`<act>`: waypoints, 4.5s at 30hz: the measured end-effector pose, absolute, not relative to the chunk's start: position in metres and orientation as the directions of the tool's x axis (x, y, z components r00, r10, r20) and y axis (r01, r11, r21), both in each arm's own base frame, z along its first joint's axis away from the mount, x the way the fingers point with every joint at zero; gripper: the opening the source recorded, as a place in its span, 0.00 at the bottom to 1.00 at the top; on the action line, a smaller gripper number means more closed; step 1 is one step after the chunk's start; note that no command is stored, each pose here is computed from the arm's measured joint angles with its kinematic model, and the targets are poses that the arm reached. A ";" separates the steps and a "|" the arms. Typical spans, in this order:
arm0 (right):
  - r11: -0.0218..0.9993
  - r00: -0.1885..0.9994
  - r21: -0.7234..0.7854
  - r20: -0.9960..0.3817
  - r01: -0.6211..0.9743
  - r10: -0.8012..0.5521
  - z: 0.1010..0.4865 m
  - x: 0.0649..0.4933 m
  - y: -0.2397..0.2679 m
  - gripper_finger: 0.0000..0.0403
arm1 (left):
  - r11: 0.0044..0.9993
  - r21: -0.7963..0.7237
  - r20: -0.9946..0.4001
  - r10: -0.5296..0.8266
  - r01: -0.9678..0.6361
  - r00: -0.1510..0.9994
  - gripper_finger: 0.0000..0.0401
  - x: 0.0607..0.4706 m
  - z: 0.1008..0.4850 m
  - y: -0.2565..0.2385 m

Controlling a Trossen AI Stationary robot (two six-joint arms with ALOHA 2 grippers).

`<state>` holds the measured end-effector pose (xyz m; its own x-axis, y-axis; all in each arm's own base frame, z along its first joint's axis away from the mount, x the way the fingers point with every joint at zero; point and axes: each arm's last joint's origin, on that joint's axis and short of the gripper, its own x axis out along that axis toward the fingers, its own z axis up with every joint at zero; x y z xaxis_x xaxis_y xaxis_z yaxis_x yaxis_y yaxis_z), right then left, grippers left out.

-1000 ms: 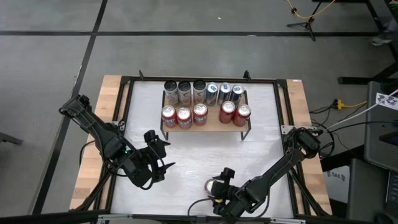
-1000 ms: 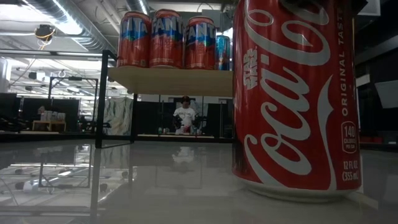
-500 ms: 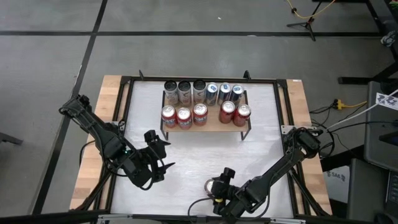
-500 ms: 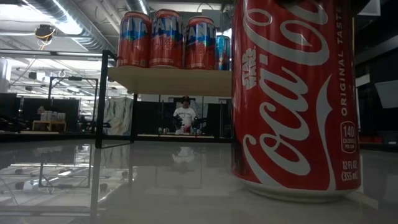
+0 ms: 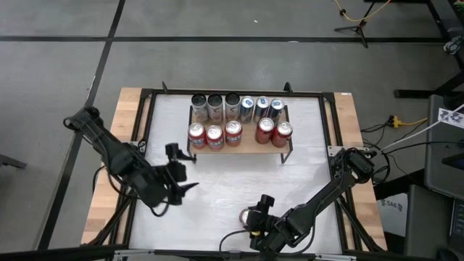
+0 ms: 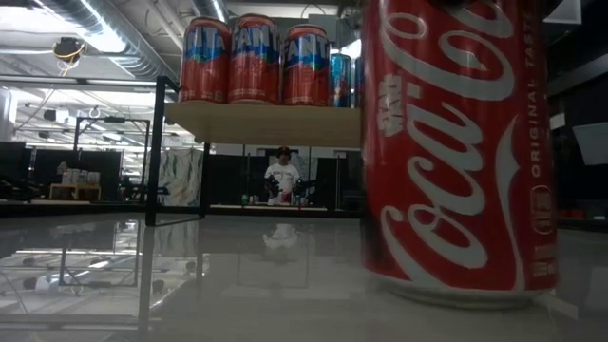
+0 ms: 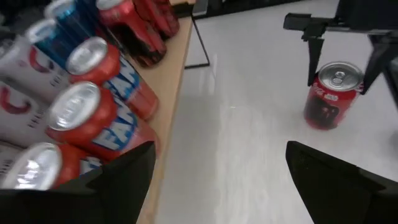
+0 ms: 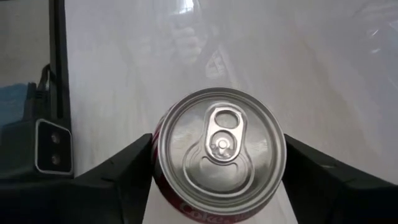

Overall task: Place canned beverage on shelf
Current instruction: Put the red soda can on the shelf aligned with the blue soda can

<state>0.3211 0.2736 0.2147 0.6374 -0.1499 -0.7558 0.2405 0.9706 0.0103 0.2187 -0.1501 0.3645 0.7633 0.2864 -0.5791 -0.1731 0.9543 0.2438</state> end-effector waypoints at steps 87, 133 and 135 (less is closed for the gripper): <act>0.989 0.710 -0.147 -0.693 0.031 -0.126 0.373 0.314 0.051 0.71 | 0.998 -0.065 -0.260 -0.040 0.024 0.965 0.88 0.157 0.266 -0.093; 0.987 0.681 -0.158 -0.722 0.004 -0.119 0.368 0.323 0.006 0.71 | 0.997 -0.066 -0.259 -0.041 0.024 0.965 0.88 0.156 0.266 -0.093; 0.987 0.679 -0.159 -0.725 0.002 -0.118 0.366 0.325 0.006 0.71 | 0.997 -0.067 -0.258 -0.041 0.024 0.965 0.88 0.156 0.266 -0.093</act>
